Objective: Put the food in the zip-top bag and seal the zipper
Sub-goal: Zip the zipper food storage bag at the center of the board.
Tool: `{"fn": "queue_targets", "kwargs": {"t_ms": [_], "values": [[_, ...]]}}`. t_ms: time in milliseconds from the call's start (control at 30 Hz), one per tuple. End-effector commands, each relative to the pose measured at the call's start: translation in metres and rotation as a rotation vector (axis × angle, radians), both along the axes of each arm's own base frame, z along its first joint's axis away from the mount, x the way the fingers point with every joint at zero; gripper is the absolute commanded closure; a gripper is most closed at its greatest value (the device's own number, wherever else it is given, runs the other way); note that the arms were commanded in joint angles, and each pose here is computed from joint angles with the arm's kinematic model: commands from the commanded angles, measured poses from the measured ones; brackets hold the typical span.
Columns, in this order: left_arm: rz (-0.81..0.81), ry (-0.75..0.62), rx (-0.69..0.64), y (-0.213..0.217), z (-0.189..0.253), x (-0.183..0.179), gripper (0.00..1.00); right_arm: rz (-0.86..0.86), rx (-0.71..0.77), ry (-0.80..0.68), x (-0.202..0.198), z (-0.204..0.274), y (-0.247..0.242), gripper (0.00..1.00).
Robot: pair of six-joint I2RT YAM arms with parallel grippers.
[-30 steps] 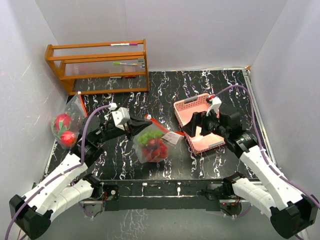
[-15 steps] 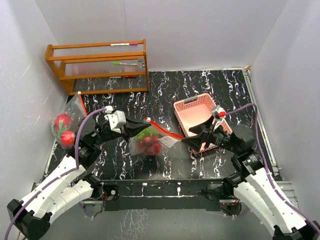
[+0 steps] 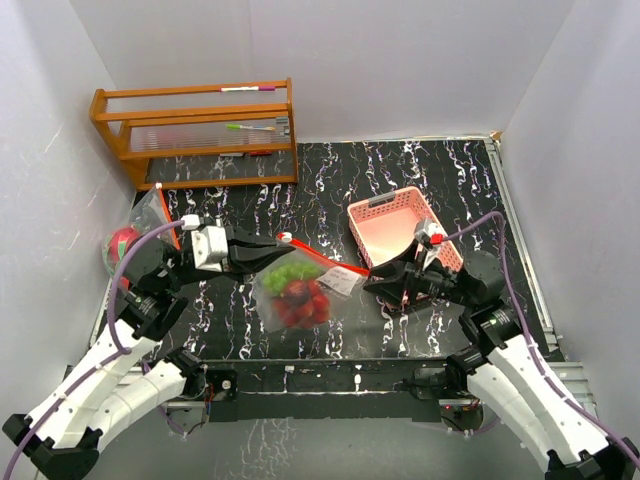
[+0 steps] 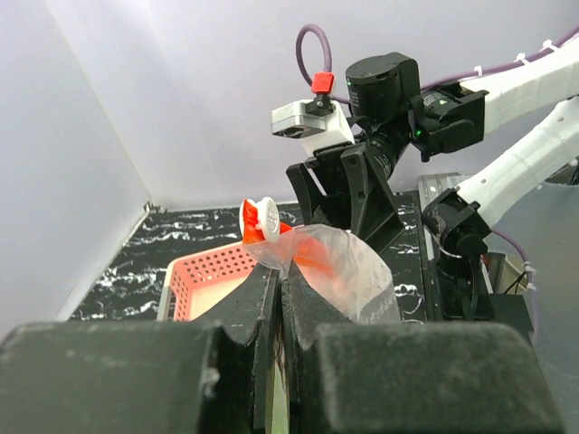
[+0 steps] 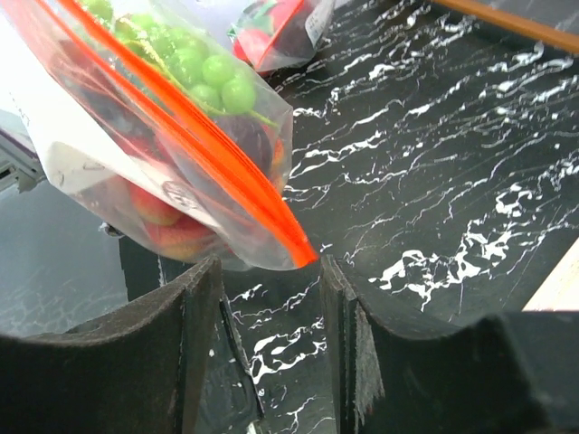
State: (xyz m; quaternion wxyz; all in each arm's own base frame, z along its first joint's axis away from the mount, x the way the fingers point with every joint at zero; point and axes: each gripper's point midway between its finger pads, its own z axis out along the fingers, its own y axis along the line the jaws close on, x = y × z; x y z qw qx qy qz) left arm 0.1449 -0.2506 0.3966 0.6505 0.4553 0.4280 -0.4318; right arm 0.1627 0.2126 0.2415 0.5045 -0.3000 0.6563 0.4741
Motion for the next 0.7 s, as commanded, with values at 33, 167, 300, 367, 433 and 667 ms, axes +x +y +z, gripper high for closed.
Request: {"fn": "queue_targets", "kwargs": {"t_ms": [33,167,300,367,433,667], "values": [[0.003,-0.137,-0.057,0.016,0.042,-0.021,1.00,-0.006,0.046,-0.154,-0.009,0.028,-0.005,0.45],[0.008,-0.146,-0.056,0.018,0.044,-0.023,1.00,-0.032,0.071,-0.152,-0.009,0.028,-0.008,0.34],[0.001,-0.153,-0.057,0.018,0.046,-0.025,1.00,0.076,0.084,-0.134,-0.020,0.020,0.002,0.34],[-0.001,-0.155,-0.057,0.018,0.046,-0.025,1.00,0.181,0.090,-0.136,-0.033,0.018,0.008,0.33],[-0.003,-0.156,-0.058,0.018,0.046,-0.026,1.00,0.240,0.092,-0.130,-0.040,0.017,0.011,0.33],[-0.002,-0.152,-0.059,0.019,0.044,-0.027,1.00,0.249,0.102,-0.166,-0.037,0.027,0.013,0.32]]}}
